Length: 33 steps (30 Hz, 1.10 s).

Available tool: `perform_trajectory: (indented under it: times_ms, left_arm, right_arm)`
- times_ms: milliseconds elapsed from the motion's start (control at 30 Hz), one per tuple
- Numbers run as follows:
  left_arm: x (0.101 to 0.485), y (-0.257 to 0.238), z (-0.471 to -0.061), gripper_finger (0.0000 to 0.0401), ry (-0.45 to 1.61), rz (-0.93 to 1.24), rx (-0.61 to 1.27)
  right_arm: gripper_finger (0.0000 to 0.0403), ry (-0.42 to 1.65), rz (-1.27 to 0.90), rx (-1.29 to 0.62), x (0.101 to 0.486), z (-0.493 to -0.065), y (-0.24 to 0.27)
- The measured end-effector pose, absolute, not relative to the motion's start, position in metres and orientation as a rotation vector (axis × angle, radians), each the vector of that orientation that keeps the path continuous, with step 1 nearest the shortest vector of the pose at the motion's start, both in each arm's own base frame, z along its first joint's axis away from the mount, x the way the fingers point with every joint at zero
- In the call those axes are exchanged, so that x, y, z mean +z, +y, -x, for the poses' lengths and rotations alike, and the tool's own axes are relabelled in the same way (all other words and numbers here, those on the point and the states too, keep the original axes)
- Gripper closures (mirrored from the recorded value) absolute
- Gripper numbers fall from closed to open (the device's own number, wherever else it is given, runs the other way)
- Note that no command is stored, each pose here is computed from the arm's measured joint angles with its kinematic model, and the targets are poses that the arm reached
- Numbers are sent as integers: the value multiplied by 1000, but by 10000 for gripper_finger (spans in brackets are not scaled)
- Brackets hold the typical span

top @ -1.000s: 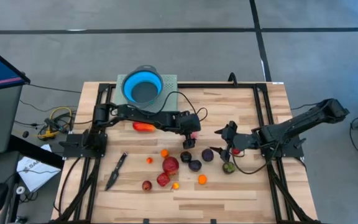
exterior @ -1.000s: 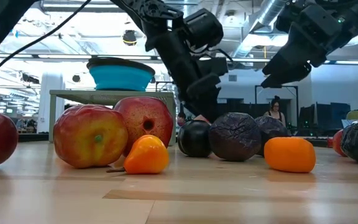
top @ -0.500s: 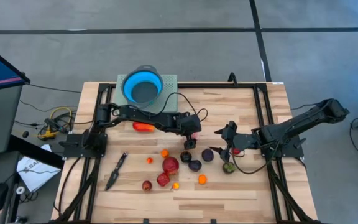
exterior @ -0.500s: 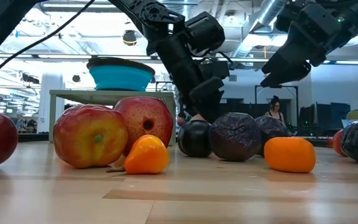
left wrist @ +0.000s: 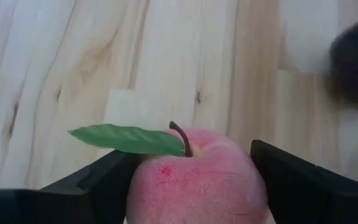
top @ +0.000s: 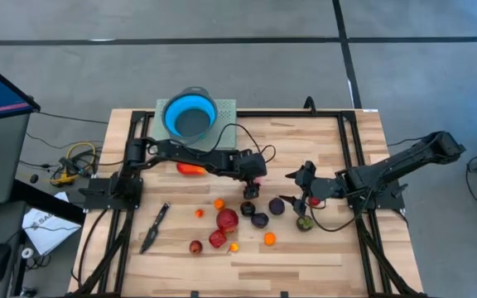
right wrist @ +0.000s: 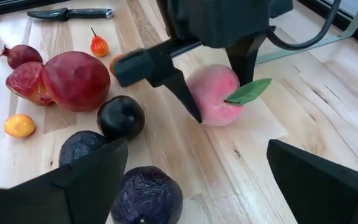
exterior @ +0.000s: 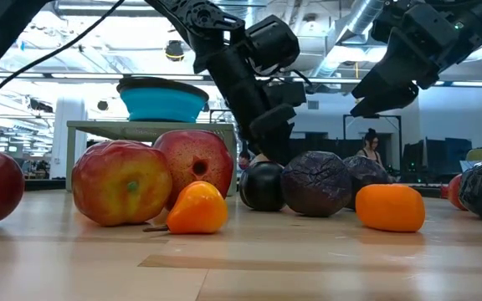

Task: Pick & Place Fruit
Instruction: Put the pink peach into the blue strainer bowl on the shelf

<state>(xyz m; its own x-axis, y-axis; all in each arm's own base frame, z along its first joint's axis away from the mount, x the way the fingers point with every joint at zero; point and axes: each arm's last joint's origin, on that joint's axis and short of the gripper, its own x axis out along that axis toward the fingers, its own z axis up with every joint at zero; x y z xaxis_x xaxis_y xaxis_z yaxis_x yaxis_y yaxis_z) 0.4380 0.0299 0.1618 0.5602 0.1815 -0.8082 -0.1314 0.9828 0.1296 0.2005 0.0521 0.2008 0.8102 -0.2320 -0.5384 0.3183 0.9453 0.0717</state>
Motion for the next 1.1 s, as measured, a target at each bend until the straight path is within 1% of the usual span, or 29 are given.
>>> perform_trajectory:
  times_ms: [100,200,300,400,467,567,667,700,767,867,967,1100]
  left_arm:
    - [184,24,-436,107,893,-45,155]
    - [224,16,-430,109,759,-18,124]
    - [271,7,-416,109,614,-36,103]
    - [324,1,-386,109,464,-93,132]
    - [352,3,-359,109,384,-144,201]
    - [376,14,-312,109,302,-179,355]
    - [380,35,-266,109,256,-164,502]
    - [372,44,-256,109,266,-161,548]
    - [365,62,-233,109,226,-139,641]
    - [350,90,-211,109,196,-117,767]
    - [337,115,-197,109,196,-109,858]
    - [306,143,-194,109,326,-74,886]
  right_arm:
    - [24,552,-162,-295,201,-201,52]
    - [24,551,-162,-295,201,-201,52]
    - [24,548,-164,-294,201,-201,52]
    - [24,544,-164,-293,202,-201,52]
    - [24,540,-165,-292,202,-201,52]
    - [24,535,-156,-287,202,-202,53]
    - [24,519,-149,-279,204,-203,53]
    - [24,516,-141,-276,204,-203,53]
    - [24,501,-133,-271,206,-204,53]
    - [24,462,-130,-268,210,-207,51]
    - [24,430,-126,-271,213,-209,49]
    - [24,405,-124,-281,215,-211,46]
